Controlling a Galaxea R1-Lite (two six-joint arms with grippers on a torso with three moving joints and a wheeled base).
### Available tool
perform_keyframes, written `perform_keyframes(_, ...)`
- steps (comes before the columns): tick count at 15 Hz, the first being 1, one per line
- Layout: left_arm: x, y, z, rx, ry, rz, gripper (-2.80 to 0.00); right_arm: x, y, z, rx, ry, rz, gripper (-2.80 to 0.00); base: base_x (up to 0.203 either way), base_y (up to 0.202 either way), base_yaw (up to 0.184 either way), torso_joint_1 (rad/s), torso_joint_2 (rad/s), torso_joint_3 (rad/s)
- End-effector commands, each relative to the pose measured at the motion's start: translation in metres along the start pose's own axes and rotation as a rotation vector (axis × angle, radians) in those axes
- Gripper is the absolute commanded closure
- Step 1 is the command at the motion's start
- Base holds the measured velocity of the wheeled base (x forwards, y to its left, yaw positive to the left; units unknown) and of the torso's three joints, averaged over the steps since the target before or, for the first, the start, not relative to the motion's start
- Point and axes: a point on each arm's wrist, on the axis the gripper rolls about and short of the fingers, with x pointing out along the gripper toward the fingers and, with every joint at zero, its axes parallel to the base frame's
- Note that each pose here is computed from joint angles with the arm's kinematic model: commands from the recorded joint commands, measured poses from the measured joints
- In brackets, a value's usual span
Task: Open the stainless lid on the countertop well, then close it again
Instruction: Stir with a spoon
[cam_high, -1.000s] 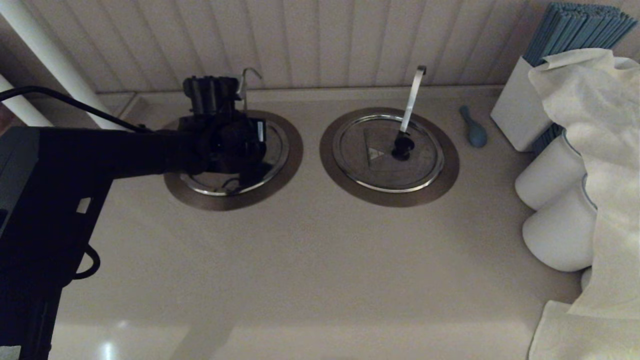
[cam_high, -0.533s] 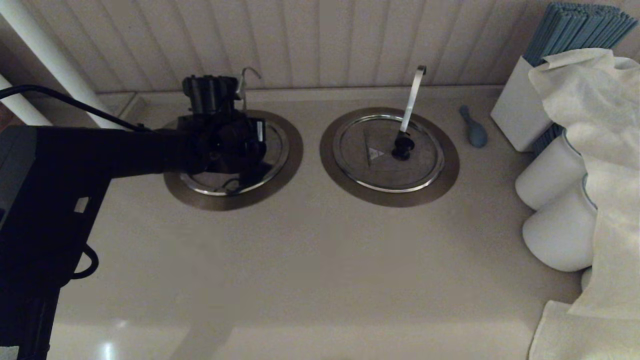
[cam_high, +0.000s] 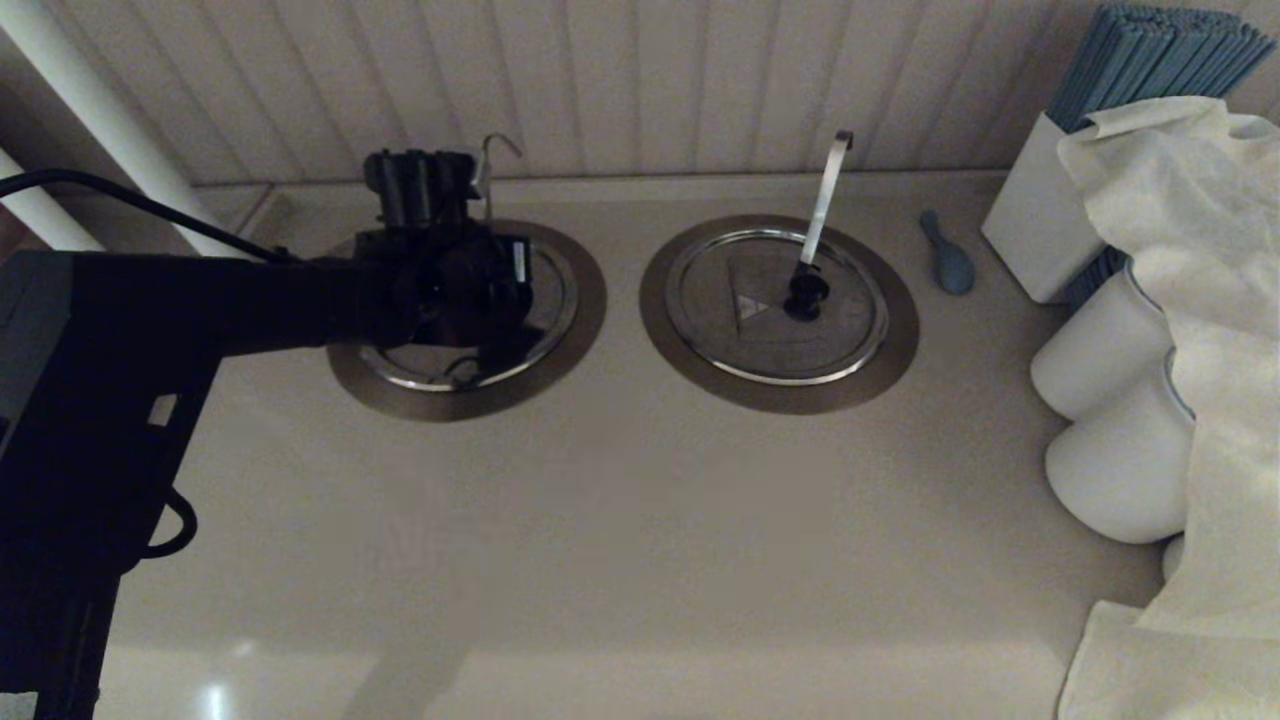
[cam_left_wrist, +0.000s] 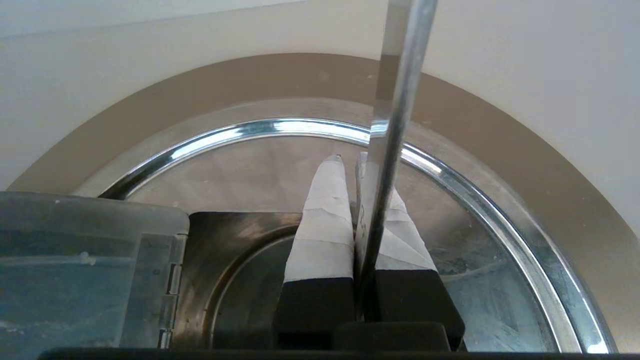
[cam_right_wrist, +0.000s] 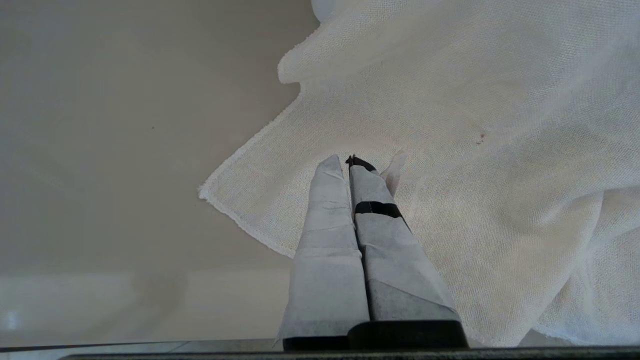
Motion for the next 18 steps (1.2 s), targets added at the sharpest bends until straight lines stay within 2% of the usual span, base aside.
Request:
perform_keyframes(1,-0.0006,0.0003,0.0014,-0.002,-0.005,0.002,0.00,0.0000,0.0000,-0.0001,0.000,0.000,0.000,0.00,0.000,0.000,0.000,0.000,0.00,0.000)
perform_keyframes(7,-0.0002,-0.0021,0.0005,-0.004,-0.004,-0.005,0.00,0.0001,0.0000,-0.0005,0.000,0.001,0.000,0.00,0.000,0.000,0.000,0.000,0.00,0.000)
perform_keyframes(10,-0.0018,-0.0062,0.0021,-0.032,-0.007,-0.014,0.00,0.0000,0.0000,-0.0001,0.000,0.000,0.000,0.00,0.000,0.000,0.000,0.000,0.00,0.000)
perform_keyframes(13,-0.0022,-0.0090,0.0017,-0.033,-0.006,-0.018,0.00,0.0001,0.0000,-0.0005,0.000,0.002,0.000,0.00,0.000,0.000,0.000,0.000,0.00,0.000)
perform_keyframes(14,-0.0022,-0.0090,0.0015,-0.032,-0.005,-0.016,-2.80,0.0000,0.0000,-0.0001,0.000,0.000,0.002,0.00,0.000,0.000,0.000,0.000,0.00,0.000)
perform_keyframes(18,-0.0028,-0.0086,0.0039,-0.033,-0.014,-0.009,-2.80,0.0000,0.0000,-0.0003,0.000,0.001,0.000,0.00,0.000,0.000,0.000,0.000,0.00,0.000)
